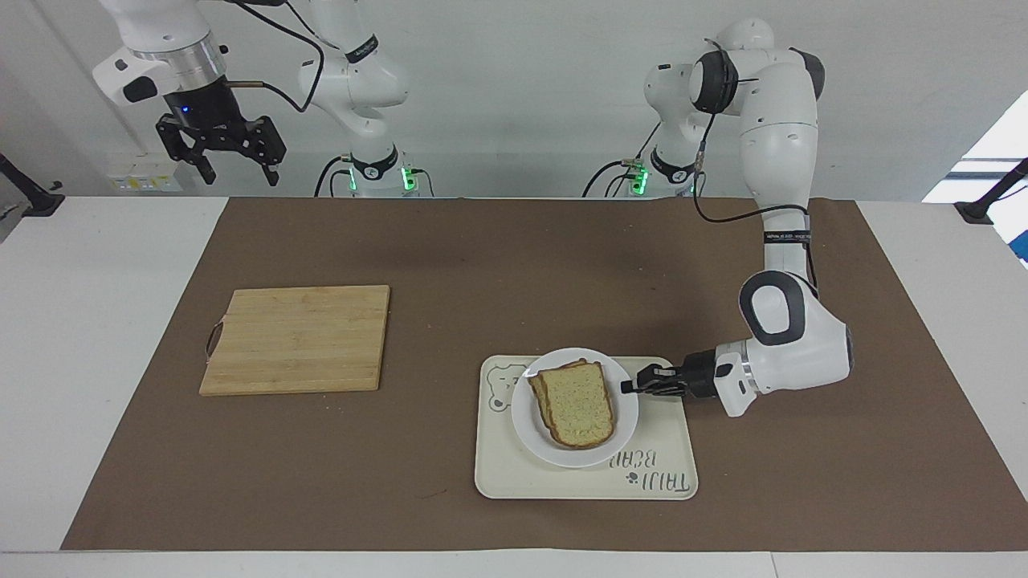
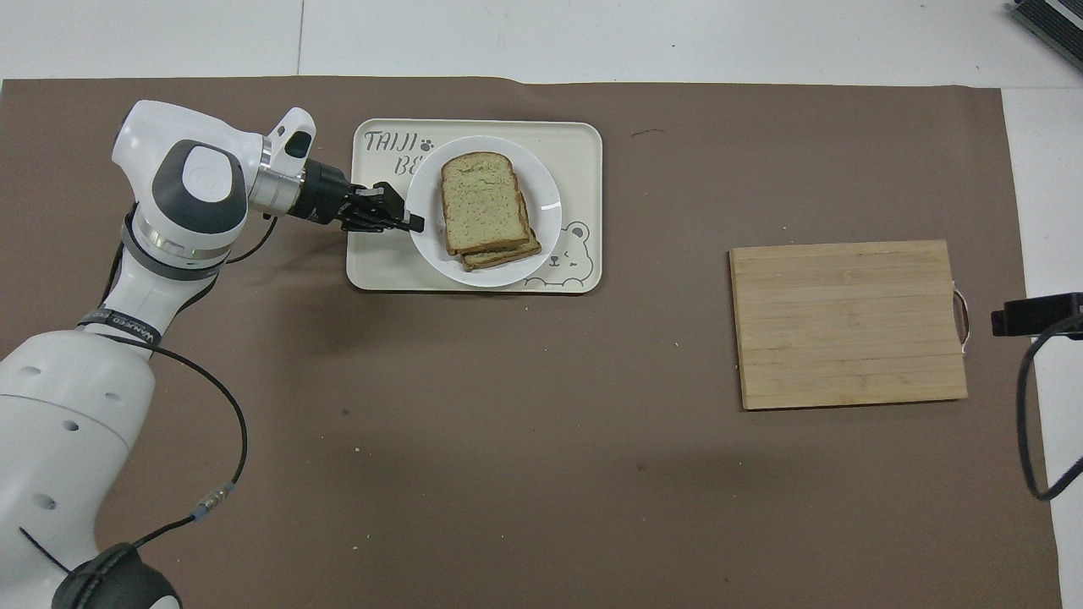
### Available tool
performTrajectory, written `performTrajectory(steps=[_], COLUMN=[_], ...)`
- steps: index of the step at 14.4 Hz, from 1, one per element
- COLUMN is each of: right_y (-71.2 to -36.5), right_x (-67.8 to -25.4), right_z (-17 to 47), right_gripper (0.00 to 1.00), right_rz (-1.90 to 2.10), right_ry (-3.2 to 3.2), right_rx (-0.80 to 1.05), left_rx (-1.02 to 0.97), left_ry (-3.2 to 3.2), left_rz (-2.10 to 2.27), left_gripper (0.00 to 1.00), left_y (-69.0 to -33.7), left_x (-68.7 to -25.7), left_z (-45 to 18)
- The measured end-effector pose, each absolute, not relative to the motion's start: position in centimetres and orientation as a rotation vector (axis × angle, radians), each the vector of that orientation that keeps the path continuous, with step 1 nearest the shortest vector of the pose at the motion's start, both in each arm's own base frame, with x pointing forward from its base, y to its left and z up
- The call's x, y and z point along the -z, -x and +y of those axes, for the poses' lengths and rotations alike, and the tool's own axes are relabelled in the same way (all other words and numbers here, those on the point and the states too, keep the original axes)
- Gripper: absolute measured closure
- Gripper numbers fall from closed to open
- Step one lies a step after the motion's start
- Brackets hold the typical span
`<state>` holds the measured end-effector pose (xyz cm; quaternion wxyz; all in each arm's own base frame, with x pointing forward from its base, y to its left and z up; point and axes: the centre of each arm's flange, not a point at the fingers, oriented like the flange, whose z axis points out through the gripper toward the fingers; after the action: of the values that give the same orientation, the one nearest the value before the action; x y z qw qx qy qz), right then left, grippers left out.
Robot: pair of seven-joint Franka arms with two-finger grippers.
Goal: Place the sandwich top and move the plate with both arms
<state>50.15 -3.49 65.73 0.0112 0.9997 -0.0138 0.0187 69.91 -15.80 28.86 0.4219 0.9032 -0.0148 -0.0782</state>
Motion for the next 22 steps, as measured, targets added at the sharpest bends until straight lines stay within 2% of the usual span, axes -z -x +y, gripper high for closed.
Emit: performTrajectory(steps=[2,6,9,13,16,22], right_y=[-50.1,-50.1,-50.1,-50.1,-50.1,-50.1], right_x=[-65.7,-65.7,-65.7,-65.7,-65.7,-65.7], right_z=[-3.5,-3.5,-3.5,-3.5,-3.5,-3.5], right_gripper=[0.00,0.00,0.00,0.00,0.00,0.00], right_rz=[-0.043,-0.043,-0.043,-0.043,-0.043,-0.043], right_ry=[-3.118,-3.118,-3.118,-3.118,-3.118,-3.118], right_rx=[-0.058,-0.058,-0.058,-0.058,-0.058,-0.058], left_rx=[0.173,0.141,0.141,0.124,0.102,-0.114], left_ry=[-2.289,-2.331,-2.371,-2.418,-2.537,-2.846], left_rz=[-0.032,-0.027,-0.036,-0.035,-0.025,-0.184], left_gripper=[0.78,0.31,0.01,0.00,0.00,0.00], left_y=[-70.2,-70.5,-70.6,-71.1,-70.9,-70.8], left_x=[-28.8,-28.7,-28.6,-30.4,-35.0,-41.4], left_z=[-15.5,-15.0,-14.4,-14.3,-15.2,-15.3])
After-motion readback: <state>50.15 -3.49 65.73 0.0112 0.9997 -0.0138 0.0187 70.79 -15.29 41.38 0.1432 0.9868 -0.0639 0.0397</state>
